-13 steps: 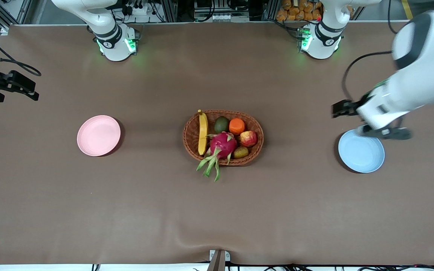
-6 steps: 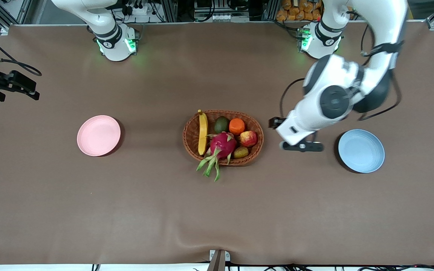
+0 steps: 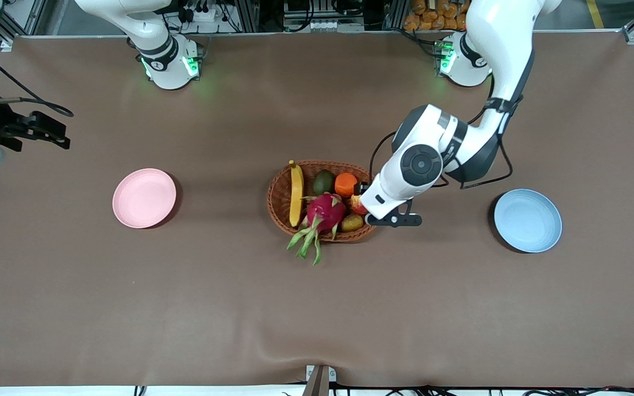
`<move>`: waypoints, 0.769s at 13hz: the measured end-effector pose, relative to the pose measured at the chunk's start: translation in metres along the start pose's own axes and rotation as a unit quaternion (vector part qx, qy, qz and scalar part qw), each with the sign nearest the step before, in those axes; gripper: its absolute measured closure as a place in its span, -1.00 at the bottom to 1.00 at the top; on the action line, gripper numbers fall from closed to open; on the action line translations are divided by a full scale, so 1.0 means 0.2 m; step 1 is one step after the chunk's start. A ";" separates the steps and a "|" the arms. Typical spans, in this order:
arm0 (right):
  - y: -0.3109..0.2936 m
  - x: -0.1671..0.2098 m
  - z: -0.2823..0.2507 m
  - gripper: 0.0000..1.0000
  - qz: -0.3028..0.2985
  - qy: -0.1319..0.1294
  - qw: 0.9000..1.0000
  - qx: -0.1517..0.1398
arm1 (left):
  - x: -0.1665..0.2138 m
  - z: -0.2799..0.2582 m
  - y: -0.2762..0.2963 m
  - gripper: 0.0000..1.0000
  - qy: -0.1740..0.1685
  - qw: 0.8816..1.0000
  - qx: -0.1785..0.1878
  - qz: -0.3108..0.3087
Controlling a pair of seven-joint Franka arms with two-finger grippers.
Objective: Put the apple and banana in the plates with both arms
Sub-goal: 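Reach the left gripper down to the red apple in the basket, then grasp the red apple with the left gripper while the right gripper approaches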
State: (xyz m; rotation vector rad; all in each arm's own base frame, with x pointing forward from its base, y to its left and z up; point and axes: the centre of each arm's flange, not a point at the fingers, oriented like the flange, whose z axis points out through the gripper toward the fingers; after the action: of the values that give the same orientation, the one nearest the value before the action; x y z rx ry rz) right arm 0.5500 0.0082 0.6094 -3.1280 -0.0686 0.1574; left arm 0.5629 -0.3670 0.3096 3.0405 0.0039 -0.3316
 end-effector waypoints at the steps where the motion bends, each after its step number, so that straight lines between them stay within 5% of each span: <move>1: -0.02 0.00 0.01 -1.00 -0.003 -0.003 1.000 0.000 | 0.02 0.04 0.00 -1.00 -0.002 1.000 -0.006 -0.005; 10: -0.05 0.03 0.10 -1.00 -0.055 -0.038 0.998 0.001 | 0.04 0.35 0.14 -1.00 0.007 0.999 -0.011 -0.038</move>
State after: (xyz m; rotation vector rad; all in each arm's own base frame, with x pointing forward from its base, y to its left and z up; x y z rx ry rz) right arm 0.5532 0.0185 0.5884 -3.1055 -0.2391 0.2741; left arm 0.5556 -0.4000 0.2423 3.0259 0.1222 -0.3130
